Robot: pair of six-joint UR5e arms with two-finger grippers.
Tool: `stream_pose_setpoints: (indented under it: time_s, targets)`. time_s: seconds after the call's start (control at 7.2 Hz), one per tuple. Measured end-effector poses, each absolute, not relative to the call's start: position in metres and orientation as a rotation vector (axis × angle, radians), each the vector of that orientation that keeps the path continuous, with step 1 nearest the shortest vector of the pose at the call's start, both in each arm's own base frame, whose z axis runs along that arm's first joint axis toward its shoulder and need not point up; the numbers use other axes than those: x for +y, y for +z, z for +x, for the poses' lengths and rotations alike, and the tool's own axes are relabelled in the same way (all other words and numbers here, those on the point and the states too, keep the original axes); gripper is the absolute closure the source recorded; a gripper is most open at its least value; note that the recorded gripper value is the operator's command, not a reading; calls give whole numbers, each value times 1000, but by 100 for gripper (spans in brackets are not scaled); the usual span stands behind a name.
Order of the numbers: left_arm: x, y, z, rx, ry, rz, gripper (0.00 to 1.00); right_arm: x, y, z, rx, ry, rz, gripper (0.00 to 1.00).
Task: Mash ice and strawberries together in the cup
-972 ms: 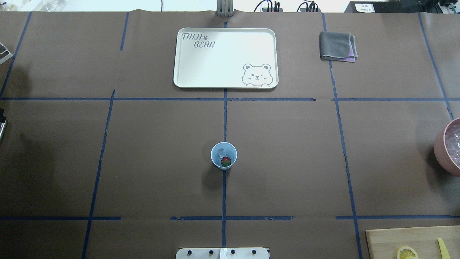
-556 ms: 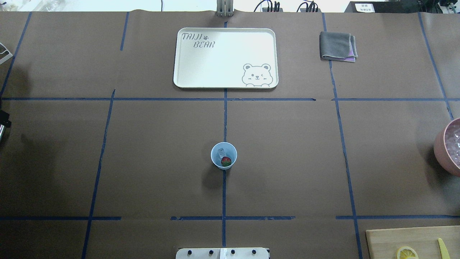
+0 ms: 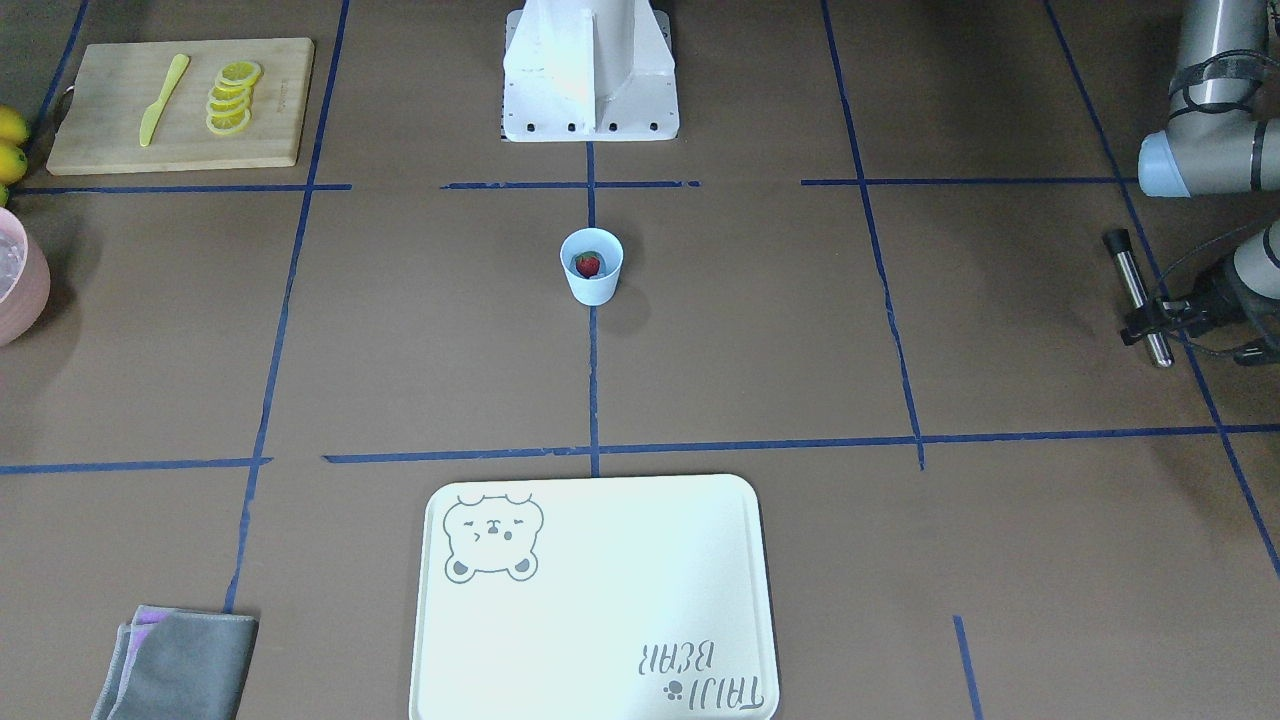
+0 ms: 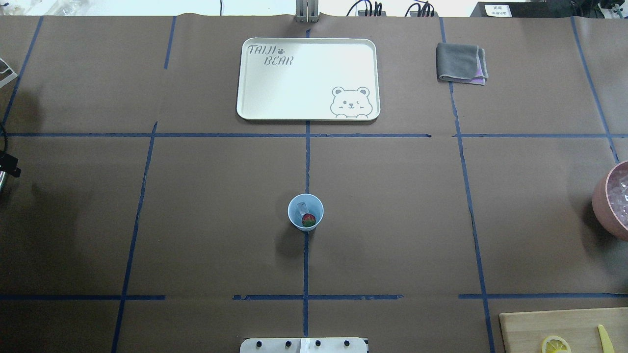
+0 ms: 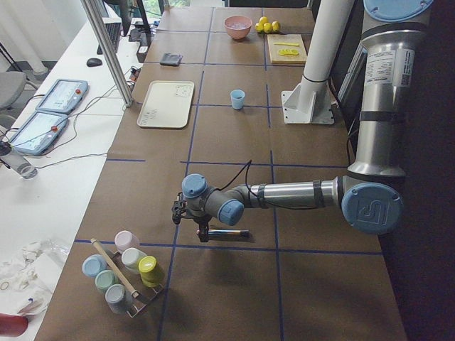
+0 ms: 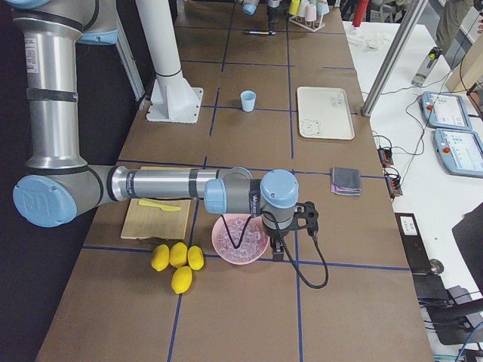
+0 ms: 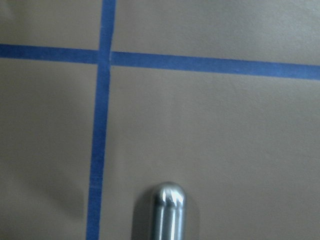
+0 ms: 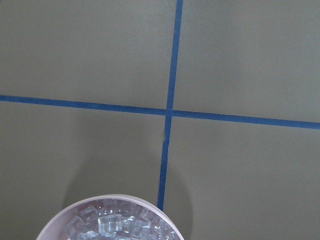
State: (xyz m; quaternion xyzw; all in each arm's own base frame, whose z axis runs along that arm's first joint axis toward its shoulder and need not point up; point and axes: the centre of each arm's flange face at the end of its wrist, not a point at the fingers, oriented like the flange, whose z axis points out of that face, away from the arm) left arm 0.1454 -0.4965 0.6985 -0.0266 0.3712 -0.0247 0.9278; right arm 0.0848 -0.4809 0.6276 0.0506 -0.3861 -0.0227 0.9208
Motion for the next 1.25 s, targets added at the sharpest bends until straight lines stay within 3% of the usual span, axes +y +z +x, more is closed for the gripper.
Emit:
stream_pose_setpoints:
  time_s: [1.25]
  targets:
    - [-494, 703, 145, 770, -54, -73, 53, -483, 625, 85, -792, -49, 109, 1]
